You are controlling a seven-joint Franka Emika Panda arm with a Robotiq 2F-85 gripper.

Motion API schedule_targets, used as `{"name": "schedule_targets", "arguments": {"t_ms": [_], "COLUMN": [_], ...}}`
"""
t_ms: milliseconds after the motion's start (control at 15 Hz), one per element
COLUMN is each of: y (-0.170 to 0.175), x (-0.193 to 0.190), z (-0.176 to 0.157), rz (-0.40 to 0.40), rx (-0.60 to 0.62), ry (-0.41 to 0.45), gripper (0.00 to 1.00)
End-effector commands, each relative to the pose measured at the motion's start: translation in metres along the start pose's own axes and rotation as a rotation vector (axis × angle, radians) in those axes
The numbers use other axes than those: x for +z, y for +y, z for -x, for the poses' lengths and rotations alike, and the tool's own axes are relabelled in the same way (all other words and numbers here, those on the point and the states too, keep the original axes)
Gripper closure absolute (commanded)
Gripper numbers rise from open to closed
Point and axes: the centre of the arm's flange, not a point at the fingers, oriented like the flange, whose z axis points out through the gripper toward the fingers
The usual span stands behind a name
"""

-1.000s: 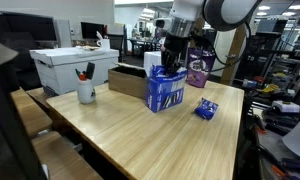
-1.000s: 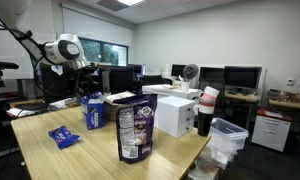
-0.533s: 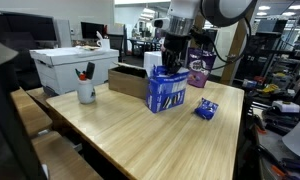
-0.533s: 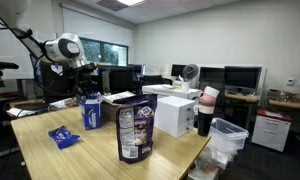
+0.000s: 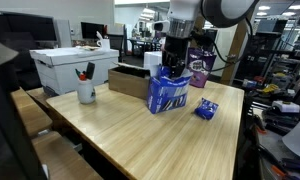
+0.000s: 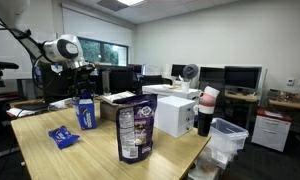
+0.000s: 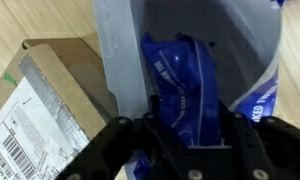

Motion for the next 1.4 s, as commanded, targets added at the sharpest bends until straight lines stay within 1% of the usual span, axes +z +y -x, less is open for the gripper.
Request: {"name": "schedule_targets", "arguments": {"t_ms": [0, 133, 200, 333, 600, 933, 1333], "y": [-0.004, -0.005, -0.005, -0.005, -0.004, 0.001, 0.008], "x": [-0.003, -0.005, -0.007, -0.010, -0.018, -0.039, -0.047], "z": [0.003, 0.003, 0.003, 0.004, 0.008, 0.009, 0.008], "rz": [-0.015, -0.011, -0.010, -0.004, 0.016, 0.057, 0.050], "rx": [-0.017, -0.017, -0.016, -0.013, -0.004, 0.009, 0.029], "ry": [-0.008, -0.005, -0.003, 0.001, 0.018, 0.035, 0.008], "gripper": [0.17, 0.05, 0.02, 0.00, 0.00, 0.00, 0.00]}}
